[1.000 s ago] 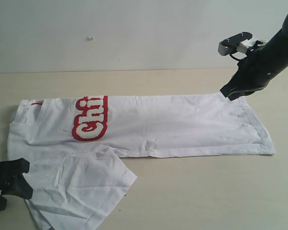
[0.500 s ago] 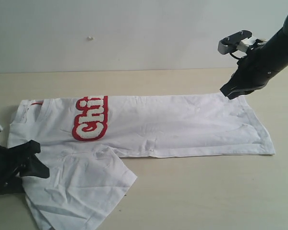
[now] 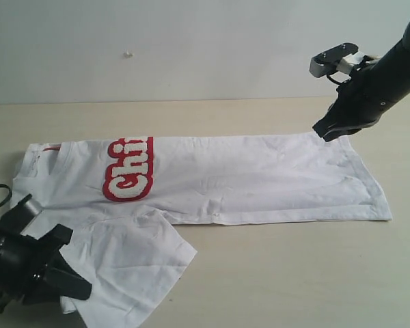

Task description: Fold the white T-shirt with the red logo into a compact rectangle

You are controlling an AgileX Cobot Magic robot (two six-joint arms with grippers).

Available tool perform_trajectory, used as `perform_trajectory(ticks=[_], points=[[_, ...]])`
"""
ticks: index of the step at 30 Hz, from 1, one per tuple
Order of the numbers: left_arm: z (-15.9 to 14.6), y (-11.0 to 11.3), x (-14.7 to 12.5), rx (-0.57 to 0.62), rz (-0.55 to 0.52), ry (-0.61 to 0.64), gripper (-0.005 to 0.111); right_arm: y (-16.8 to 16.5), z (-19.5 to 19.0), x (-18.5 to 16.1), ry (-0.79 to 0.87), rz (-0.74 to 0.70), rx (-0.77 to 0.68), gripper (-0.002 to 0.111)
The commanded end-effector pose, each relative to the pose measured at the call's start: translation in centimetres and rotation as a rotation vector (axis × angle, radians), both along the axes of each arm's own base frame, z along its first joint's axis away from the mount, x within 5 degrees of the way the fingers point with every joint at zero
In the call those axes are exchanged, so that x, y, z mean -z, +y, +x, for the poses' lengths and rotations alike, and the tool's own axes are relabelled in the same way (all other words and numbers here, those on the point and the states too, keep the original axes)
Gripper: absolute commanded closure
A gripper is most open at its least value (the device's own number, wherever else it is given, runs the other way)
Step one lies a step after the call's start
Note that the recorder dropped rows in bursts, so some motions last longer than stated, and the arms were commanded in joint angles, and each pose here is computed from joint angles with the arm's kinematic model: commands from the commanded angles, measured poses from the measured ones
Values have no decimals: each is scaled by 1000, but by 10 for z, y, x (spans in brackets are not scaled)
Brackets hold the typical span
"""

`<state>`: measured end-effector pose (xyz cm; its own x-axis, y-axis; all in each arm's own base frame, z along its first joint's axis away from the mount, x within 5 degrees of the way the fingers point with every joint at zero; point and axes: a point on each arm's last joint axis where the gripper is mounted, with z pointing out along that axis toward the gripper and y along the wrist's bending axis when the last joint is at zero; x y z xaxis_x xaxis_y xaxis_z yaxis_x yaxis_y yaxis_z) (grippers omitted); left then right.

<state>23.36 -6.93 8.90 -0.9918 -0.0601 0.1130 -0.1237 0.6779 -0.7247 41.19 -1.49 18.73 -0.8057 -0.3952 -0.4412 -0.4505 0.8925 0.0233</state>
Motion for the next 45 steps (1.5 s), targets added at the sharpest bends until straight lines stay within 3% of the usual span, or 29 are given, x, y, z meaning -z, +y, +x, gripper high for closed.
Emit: perform_trajectory(ticks=[1,6,9,15,21,22,25,28,30,31,33,39,45], points=[[20,-7,-16,-26,-121,-56,106,0,-1,-3,-8,3,1,108],[58,-16,-51,-105,-340,-197,106,0,-1,-3,-8,3,1,108],[86,-16,-70,-181,-378,-298,106,0,-1,-3,-8,3,1,108],[132,-4,-80,-374,-207,-390,106,0,-1,-3,-8,3,1,108],[151,5,-60,-452,-81,-396,104,0,-2,-3,-4,4,-1,108],[153,6,-55,-461,-72,-387,101,0,-2,-3,-4,4,-1,108],[156,6,-44,-484,-77,-353,79,0,-2,-3,-4,4,-1,108],[157,6,-37,-511,-94,-331,48,0,-2,-3,0,5,-2,108],[159,6,-38,-503,-95,-368,32,0,-3,-2,4,6,-4,108],[159,6,-38,-466,-86,-408,29,0,-3,-2,8,8,-6,108],[161,5,-41,-440,-93,-440,30,0,-3,-2,10,8,-6,108],[173,4,-55,-425,-113,-507,48,1,-3,-2,15,9,-8,108],[183,21,-64,-456,-13,-597,59,1,-4,-2,21,8,-12,108]])
